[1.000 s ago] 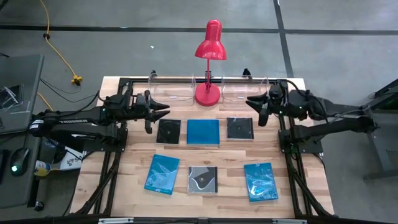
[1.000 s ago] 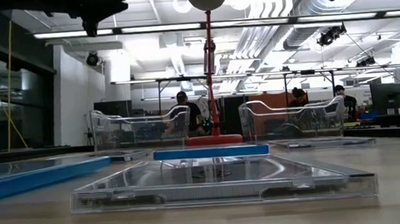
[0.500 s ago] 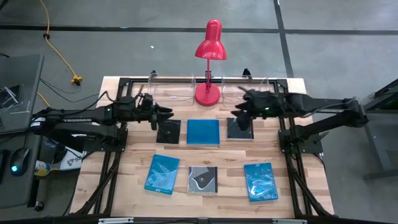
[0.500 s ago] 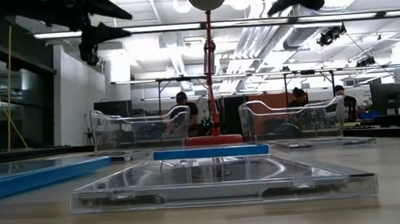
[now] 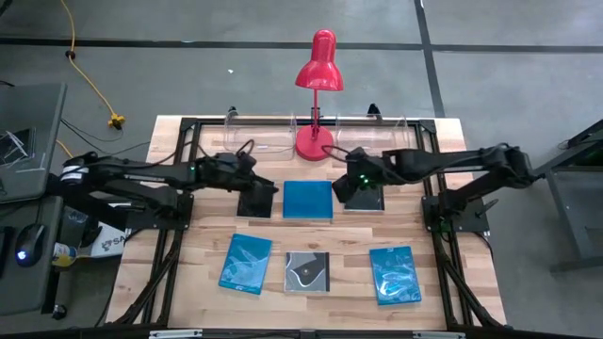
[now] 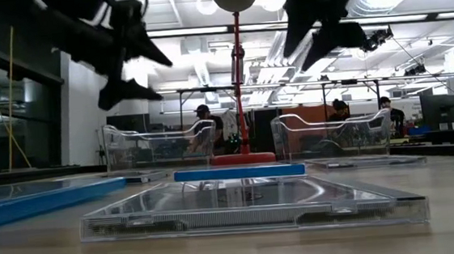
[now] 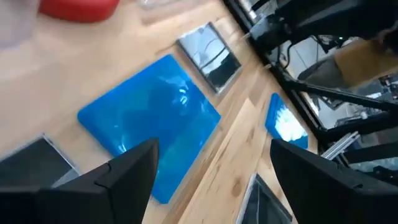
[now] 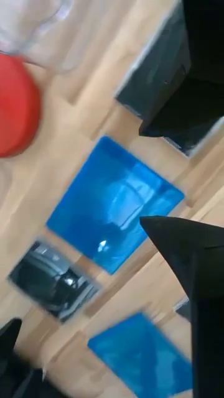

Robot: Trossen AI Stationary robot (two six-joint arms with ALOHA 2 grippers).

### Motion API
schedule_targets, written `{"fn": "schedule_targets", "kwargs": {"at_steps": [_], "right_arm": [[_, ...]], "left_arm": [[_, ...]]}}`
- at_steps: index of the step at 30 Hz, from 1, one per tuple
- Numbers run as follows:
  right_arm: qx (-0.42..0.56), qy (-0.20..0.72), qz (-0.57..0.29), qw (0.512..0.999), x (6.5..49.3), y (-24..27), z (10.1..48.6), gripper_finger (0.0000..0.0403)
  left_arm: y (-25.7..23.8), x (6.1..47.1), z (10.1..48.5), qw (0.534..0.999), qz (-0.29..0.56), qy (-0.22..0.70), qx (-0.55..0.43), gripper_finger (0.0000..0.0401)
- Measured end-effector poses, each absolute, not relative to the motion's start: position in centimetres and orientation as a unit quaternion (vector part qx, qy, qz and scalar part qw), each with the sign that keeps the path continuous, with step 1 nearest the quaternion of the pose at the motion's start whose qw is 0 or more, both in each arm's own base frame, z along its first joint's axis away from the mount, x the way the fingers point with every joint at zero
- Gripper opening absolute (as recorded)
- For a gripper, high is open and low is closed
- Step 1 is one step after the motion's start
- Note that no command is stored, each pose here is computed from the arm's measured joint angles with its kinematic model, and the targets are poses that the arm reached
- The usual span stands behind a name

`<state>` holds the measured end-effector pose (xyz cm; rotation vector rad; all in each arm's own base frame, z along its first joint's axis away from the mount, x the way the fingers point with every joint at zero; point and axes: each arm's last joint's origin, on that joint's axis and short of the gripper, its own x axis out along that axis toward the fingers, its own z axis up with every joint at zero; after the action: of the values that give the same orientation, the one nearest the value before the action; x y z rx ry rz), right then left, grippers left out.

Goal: Pick & place jewel cases by type
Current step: Put the top blue cd case into the left transparent bin

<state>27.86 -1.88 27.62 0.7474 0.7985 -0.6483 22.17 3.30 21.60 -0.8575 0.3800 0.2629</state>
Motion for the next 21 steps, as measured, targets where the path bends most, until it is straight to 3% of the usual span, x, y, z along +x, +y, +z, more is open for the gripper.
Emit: {"fn": "schedule_targets", "kwargs": {"at_steps": [10,21], "right_arm": [[0.379,0.432,-0.337,0.746,30.1,-1.9,23.4,0.0203],[0.382,0.456,-0.358,0.720,31.8,-2.0,20.1,0.0203]], "left_arm": [[3.6,24.1,19.0,0.865,0.142,0.209,-0.433,0.0305],[3.8,25.1,16.9,0.850,0.163,0.236,-0.441,0.0305]]}}
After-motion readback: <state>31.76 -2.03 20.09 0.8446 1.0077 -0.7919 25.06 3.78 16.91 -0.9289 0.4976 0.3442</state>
